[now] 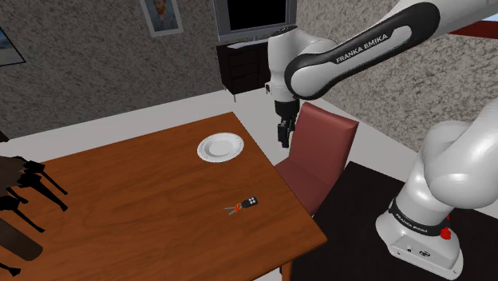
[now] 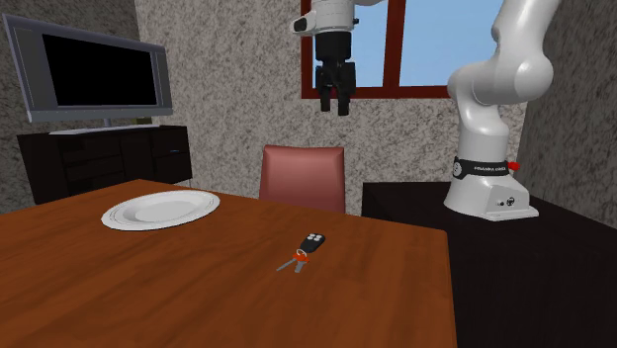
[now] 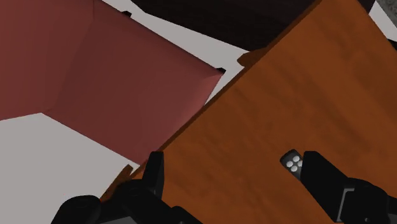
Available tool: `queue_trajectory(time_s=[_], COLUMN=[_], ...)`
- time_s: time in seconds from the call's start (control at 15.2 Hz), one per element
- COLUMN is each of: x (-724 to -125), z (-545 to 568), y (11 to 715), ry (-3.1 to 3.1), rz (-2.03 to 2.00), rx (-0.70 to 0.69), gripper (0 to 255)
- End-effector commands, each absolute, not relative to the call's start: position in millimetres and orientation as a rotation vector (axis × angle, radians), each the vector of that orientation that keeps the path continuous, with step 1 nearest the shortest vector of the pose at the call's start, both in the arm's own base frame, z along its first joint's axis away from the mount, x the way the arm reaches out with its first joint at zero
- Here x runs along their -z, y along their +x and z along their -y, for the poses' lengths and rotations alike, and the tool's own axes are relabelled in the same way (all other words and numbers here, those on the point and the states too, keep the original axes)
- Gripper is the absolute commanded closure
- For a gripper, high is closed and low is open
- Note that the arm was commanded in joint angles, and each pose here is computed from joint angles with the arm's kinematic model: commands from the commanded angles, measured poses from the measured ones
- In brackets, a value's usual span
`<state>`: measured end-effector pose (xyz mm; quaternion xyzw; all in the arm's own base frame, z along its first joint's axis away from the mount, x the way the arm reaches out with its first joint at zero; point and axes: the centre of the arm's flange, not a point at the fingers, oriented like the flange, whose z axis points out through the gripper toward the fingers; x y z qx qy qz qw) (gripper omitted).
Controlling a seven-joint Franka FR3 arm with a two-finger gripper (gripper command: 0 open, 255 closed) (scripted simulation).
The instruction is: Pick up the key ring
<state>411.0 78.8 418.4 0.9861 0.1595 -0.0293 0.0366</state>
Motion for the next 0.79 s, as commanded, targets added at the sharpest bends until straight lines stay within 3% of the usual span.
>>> queue_trajectory(time_s=[0.0, 0.73], x=[-403, -304], z=[-97, -189], y=[421, 465], ry=[3.019, 2.93], rz=[-0.573, -1.009], rx=[0.085, 0.077], gripper=[0, 0])
